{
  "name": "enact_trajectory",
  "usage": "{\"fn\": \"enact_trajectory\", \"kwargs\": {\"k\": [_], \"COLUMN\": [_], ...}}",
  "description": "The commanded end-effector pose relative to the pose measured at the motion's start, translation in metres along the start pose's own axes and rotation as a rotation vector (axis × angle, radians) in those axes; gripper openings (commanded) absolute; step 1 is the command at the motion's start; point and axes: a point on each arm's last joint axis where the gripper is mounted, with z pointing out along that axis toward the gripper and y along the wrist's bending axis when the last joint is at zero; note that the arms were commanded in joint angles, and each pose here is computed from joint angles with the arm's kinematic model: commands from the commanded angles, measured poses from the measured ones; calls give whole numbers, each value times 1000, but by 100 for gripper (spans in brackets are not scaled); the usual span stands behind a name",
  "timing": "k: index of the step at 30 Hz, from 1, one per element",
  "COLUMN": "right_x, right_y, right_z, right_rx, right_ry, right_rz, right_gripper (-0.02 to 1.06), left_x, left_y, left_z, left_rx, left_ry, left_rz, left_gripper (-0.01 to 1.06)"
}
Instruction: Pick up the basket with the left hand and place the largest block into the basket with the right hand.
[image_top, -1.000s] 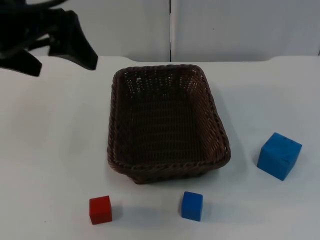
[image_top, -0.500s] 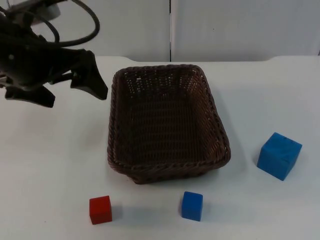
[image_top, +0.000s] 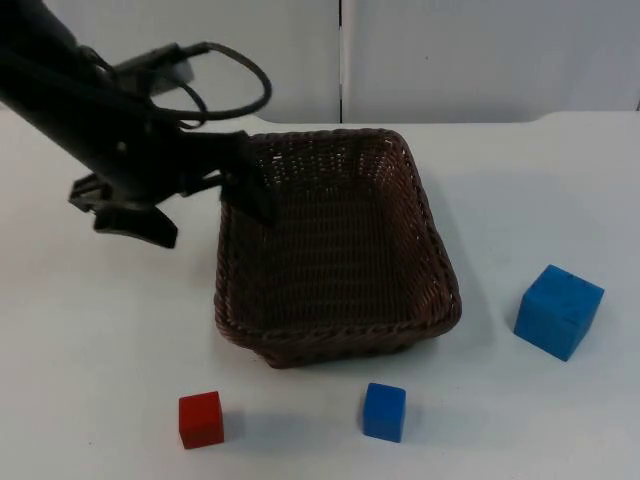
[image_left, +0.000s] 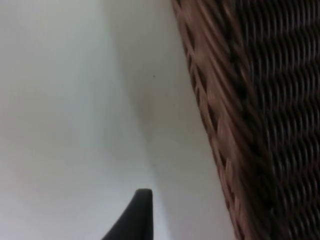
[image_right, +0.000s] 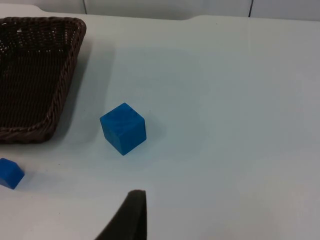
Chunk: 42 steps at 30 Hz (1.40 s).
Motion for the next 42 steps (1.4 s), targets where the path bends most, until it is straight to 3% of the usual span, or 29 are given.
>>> {"fn": "enact_trajectory", "kwargs": {"k": [1, 17, 22, 23, 28, 29, 32, 33, 36, 42], "right_x": [0, 0, 0, 0, 0, 0, 0, 0, 0, 0], "right_y": [0, 0, 0, 0, 0, 0, 0, 0, 0, 0], "right_z": [-1, -1, -1, -1, -1, -1, -1, -1, -1, -1], "right_rx": [7, 7, 7, 7, 7, 7, 7, 7, 7, 7], "right_ry": [-6, -6, -6, -6, -6, -6, -6, -6, -6, -6], "right_rz": [-2, -2, -2, -2, -2, -2, -2, -2, -2, -2], "right_gripper": [105, 105, 105, 105, 105, 105, 105, 105, 105, 105], "left_x": [-3, 1, 2, 2, 1, 1, 1, 1, -1, -5], "left_y": [-5, 4, 4, 4, 2, 2, 2, 2, 1, -2], "left_z": [14, 43, 43, 43, 43, 43, 43, 43, 43, 40], "left_rx": [4, -6, -6, -6, 2, 2, 1, 1, 11, 35], "left_ry": [-5, 35, 39, 39, 35, 35, 25, 25, 11, -20], "left_rz": [-69, -109, -110, -110, -123, -123, -129, -129, -157, -207], "left_gripper": [105, 102, 71, 71, 37, 37, 15, 15, 0, 0]}}
